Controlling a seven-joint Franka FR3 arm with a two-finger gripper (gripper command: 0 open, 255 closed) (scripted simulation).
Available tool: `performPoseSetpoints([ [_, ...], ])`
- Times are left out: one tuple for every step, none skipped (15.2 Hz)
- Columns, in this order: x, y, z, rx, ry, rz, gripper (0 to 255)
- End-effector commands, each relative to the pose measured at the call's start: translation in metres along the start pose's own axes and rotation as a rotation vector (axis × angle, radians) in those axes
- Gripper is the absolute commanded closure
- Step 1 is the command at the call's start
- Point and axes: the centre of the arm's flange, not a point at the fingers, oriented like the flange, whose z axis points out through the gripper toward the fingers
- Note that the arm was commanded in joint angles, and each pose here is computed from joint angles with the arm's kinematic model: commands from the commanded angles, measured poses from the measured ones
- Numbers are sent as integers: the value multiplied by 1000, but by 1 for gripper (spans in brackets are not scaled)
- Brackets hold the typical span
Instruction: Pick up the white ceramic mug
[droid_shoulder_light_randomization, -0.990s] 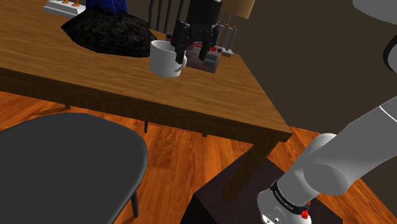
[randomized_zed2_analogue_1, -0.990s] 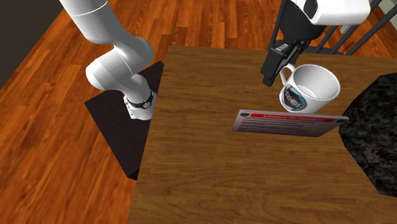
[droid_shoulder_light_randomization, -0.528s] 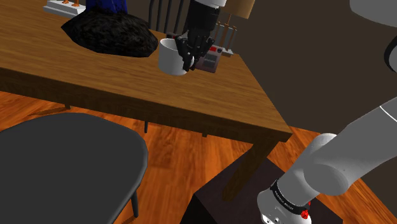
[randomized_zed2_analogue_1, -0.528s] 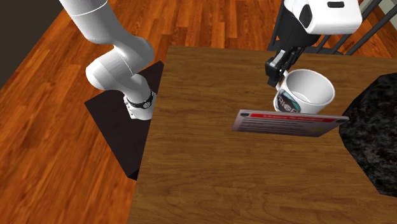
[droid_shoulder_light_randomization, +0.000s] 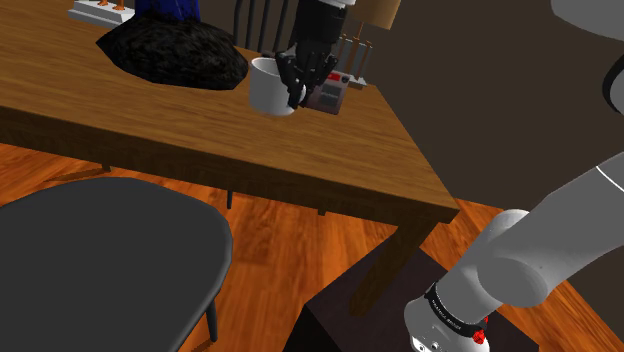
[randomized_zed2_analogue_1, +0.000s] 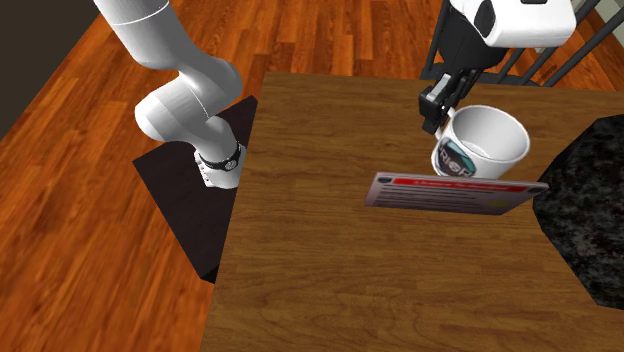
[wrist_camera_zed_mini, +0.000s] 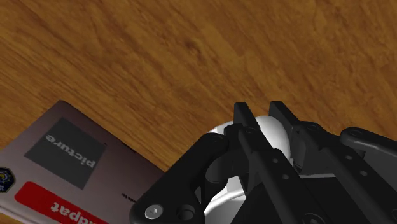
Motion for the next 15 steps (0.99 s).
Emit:
performPoseSetpoints([
  [1,1,-9,0,0,0,255],
  [1,1,-14,0,0,0,255],
  [2,2,-19,0,0,0,255],
  [2,2,-25,0,0,0,255],
  [2,2,-30,0,0,0,255],
  [3,2,-35,0,0,0,255],
  [3,3,-40,0,0,0,255],
  [4,3,-46,0,0,0,255],
  [4,3,-51,0,0,0,255],
  [5,3,-56,0,0,0,255],
  [5,4,-61,0,0,0,255],
  [6,4,-67,0,0,0,255],
  [6,4,-72,0,0,0,255],
  [6,4,-73,0,0,0,255],
  [6,4,-73,0,0,0,255],
])
